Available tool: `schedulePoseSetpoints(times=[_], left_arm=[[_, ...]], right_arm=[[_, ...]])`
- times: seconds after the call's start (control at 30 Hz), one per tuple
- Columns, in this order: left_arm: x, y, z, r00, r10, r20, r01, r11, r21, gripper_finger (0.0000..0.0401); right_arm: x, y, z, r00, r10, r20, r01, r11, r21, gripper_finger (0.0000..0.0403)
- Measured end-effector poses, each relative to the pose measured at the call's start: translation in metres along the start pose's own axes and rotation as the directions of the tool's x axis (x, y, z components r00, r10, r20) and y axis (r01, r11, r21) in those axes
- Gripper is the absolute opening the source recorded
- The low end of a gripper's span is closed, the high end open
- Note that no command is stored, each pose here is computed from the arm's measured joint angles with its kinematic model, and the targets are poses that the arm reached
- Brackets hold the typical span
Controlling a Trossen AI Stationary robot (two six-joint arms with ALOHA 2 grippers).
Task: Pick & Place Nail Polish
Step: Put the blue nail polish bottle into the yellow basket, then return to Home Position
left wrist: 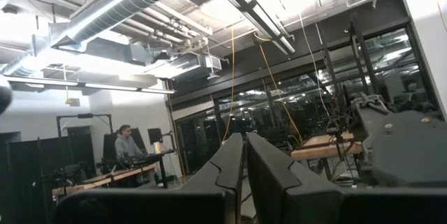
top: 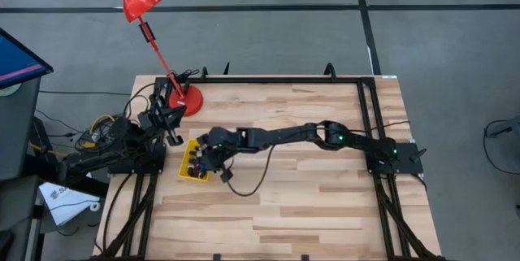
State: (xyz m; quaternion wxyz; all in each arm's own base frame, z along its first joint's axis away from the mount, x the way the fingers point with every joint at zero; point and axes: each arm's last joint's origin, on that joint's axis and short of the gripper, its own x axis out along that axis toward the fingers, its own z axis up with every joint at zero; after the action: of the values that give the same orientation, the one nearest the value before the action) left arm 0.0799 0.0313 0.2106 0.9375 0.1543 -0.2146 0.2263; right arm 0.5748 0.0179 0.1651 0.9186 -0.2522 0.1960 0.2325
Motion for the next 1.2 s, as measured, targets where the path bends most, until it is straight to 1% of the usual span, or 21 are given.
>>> schedulePoseSetpoints(times=[0.13,0.4,0.63,0.83,0.93,1.2], left_arm=[[0.0,0.0,0.0,1.0,0.0,0.001,0.0,1.0,0.0,0.0014],[0.0,0.0,0.0,1.0,0.0,0.002,0.0,1.0,0.0,0.0014],[0.0,0.0,0.0,1.0,0.001,0.002,-0.001,1.0,0.0,0.0014],[0.0,0.0,0.0,1.0,0.001,0.003,-0.001,1.0,0.0,0.0014],[0.0,0.0,0.0,1.0,0.001,0.003,-0.001,1.0,0.0,0.0014],[0.0,0.0,0.0,1.0,0.001,0.003,-0.001,1.0,0.0,0.0014]], right_arm=[[-0.002,-0.007,-0.006,1.0,-0.004,-0.017,0.004,1.0,-0.005,0.0119],[-0.008,-0.017,-0.014,1.0,0.015,-0.011,-0.015,1.0,-0.017,0.0107],[-0.009,-0.018,-0.016,1.0,0.02,-0.015,-0.02,1.0,-0.012,0.0133],[-0.008,-0.016,-0.021,0.999,0.033,-0.032,-0.033,0.999,-0.002,0.0121],[-0.008,-0.016,-0.022,0.999,0.032,-0.034,-0.032,0.999,0.0,0.0121],[-0.008,-0.016,-0.022,0.999,0.032,-0.037,-0.032,0.999,0.005,0.0166]])
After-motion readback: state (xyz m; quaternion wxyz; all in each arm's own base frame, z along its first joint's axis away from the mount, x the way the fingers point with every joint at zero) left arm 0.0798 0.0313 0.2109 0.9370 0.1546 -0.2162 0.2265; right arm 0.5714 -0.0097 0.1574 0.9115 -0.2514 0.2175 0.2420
